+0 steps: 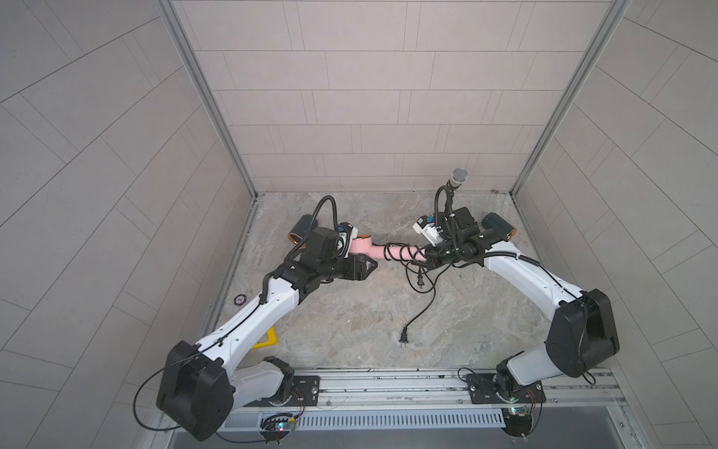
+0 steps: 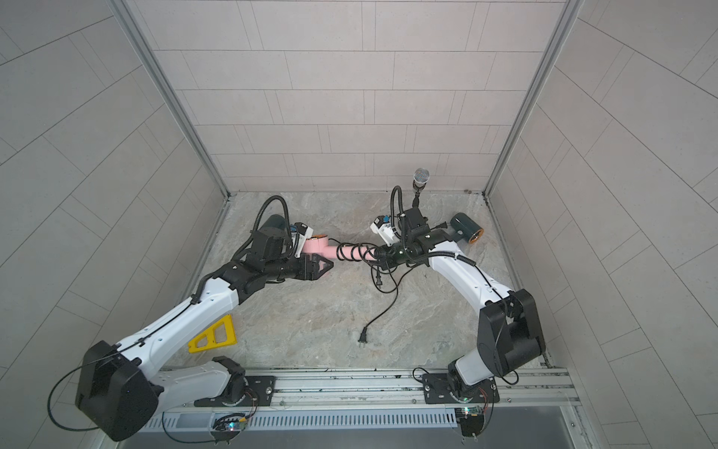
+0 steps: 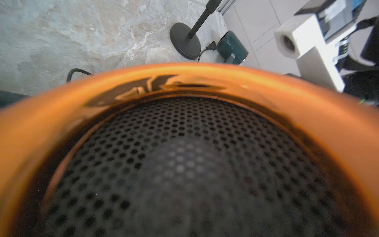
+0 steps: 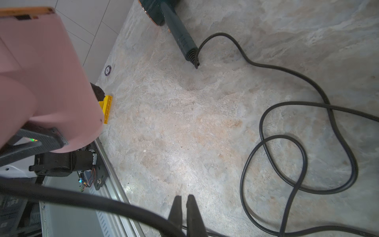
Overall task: Wrap the cord around the hair dryer
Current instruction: Wrap the power cord around the hair dryer.
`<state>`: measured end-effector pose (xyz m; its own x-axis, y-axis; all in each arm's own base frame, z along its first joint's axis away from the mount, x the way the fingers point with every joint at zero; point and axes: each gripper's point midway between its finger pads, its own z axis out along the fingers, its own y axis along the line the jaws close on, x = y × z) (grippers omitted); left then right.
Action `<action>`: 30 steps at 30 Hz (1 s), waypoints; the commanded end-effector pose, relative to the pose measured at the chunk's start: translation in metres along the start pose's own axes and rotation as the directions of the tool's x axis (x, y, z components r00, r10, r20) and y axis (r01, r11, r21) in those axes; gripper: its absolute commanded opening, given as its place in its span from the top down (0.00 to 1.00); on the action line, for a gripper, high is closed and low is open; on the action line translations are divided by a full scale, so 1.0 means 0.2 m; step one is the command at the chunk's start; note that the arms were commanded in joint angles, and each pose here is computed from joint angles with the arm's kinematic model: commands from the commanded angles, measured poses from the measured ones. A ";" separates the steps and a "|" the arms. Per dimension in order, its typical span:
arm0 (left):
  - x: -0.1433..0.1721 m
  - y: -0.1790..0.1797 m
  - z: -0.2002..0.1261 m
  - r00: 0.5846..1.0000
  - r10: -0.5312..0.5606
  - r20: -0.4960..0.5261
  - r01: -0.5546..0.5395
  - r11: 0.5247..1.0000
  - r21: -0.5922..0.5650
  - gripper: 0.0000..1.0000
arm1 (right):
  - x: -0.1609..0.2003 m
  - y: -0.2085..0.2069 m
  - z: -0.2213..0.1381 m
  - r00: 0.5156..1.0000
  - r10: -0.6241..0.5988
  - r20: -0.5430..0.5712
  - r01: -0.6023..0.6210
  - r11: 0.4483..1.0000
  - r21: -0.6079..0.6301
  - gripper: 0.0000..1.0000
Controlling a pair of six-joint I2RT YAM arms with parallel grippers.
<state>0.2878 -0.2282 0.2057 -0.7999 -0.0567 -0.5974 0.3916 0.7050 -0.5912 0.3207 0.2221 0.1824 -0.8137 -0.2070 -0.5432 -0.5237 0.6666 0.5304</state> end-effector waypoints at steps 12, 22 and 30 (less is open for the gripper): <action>-0.44 0.08 -0.18 0.862 -0.271 0.428 0.316 0.948 -0.038 1.00 | -0.08 0.14 0.26 0.963 0.153 0.222 -0.127 0.984 -0.125 1.00; -0.45 0.02 -0.26 0.859 -0.294 0.418 0.336 0.941 -0.030 1.00 | -0.13 0.16 0.26 0.911 0.112 0.396 -0.051 0.986 -0.162 0.65; -0.42 -0.06 -0.34 0.955 -0.137 0.264 0.184 0.969 -0.163 1.00 | -0.17 0.16 0.12 0.898 -0.048 0.437 0.118 0.984 -0.133 0.52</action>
<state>0.3244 -0.1851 0.2720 -0.7154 -0.4073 -0.5677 0.0737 0.7640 -0.6410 0.3378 0.2726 0.1767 -0.6801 0.1037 -0.7257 -0.5588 0.5674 0.6048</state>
